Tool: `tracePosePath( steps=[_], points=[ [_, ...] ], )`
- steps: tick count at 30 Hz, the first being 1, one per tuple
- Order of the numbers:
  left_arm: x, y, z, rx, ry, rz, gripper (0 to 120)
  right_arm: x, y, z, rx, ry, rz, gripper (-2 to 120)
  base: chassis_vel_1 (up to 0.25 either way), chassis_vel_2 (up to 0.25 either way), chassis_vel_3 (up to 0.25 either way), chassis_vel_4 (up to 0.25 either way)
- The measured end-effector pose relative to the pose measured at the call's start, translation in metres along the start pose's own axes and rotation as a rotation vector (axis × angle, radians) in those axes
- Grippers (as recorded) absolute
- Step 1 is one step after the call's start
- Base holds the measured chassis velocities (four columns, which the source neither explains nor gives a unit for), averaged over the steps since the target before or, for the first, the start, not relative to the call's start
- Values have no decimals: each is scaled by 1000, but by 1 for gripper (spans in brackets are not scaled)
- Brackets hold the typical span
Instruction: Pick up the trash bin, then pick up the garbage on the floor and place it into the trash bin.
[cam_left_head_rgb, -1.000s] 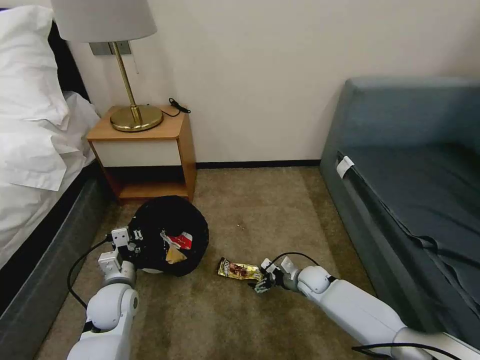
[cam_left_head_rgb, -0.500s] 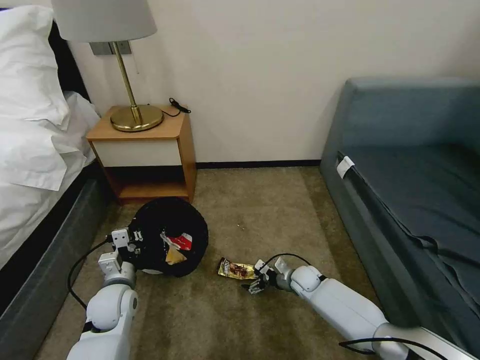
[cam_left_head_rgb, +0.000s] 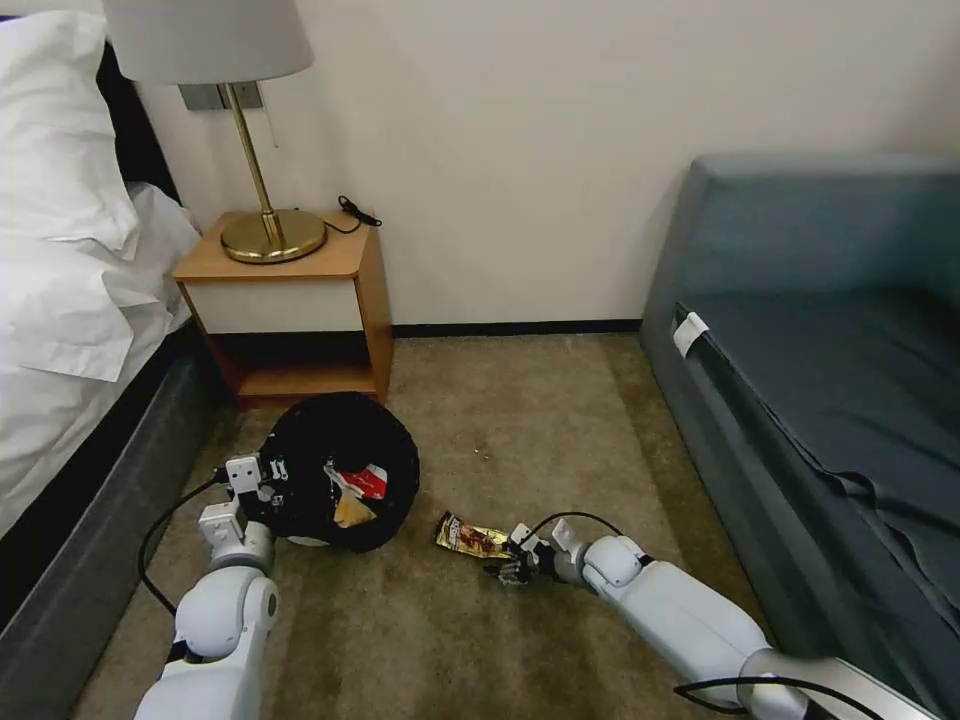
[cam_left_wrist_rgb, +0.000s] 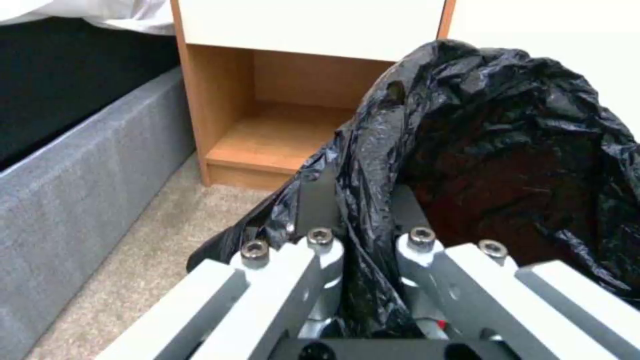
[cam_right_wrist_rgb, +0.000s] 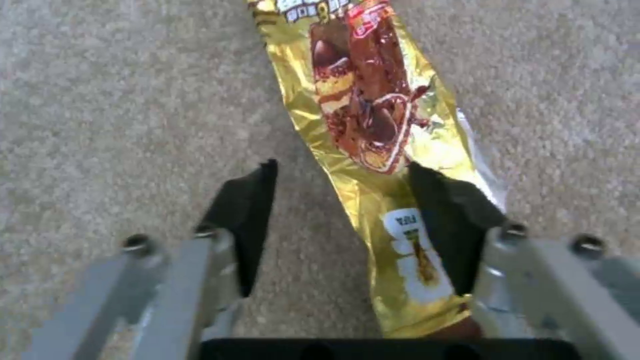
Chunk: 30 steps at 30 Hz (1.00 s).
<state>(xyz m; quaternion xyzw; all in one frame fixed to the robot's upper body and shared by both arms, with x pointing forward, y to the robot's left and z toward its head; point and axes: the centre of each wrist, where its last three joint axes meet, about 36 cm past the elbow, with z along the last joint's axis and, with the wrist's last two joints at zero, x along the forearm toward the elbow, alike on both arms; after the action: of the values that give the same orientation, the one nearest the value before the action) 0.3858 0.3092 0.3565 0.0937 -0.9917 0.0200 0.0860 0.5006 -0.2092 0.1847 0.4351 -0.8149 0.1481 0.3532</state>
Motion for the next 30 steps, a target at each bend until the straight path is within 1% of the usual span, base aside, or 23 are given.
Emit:
tracePosePath(
  steps=[1, 2, 3, 5, 6, 9, 10, 11, 12, 14, 23, 29, 30],
  points=[
    [0, 0, 0, 0, 0, 0, 4, 0, 0, 0, 0, 0, 0, 50, 0, 0, 0, 0],
    [1, 1, 0, -1, -1, 0, 4, 1, 0, 1, -2, 0, 2, 45, 0, 0, 0, 0],
    [1, 1, 0, -1, -1, 0, 4, 1, 0, 1, -2, 0, 2, 45, 0, 0, 0, 0],
    [2, 2, -1, -1, -1, -1, 4, 2, 0, 3, -4, 1, 4, 34, 0, 0, 0, 0],
    [2, 2, -1, -1, -1, -1, 4, 2, 0, 3, -4, 1, 4, 34, 0, 0, 0, 0],
    [4, 3, -2, -2, -3, -2, 4, 6, -1, 7, -6, 0, 9, 20, 0, 0, 0, 0],
    [4, 3, -2, -2, -3, -2, 4, 6, -1, 7, -6, 0, 9, 20, 0, 0, 0, 0],
    [5, 3, -2, -2, -4, -1, 4, 8, -1, 7, -6, -1, 11, 14, 0, 0, 0, 0],
    [5, 3, -2, -2, -4, -1, 4, 8, -1, 7, -6, -1, 11, 14, 0, 0, 0, 0],
    [6, 3, -3, -2, -4, 0, 4, 11, -2, 8, -6, -5, 16, 1, 0, 0, 0, 0],
    [8, 2, -5, -4, -12, 4, 4, 22, -5, 12, -10, -14, 27, 0, 0, 0, 0, 0],
    [8, 3, -5, -6, -11, 1, 4, 36, -13, 15, -9, -18, 46, 0, 0, 0, 0, 0],
    [9, 3, -5, -6, -11, 1, 4, 44, -18, 13, -12, -32, 60, 0, 0, 0, 0, 0]
  ],
)
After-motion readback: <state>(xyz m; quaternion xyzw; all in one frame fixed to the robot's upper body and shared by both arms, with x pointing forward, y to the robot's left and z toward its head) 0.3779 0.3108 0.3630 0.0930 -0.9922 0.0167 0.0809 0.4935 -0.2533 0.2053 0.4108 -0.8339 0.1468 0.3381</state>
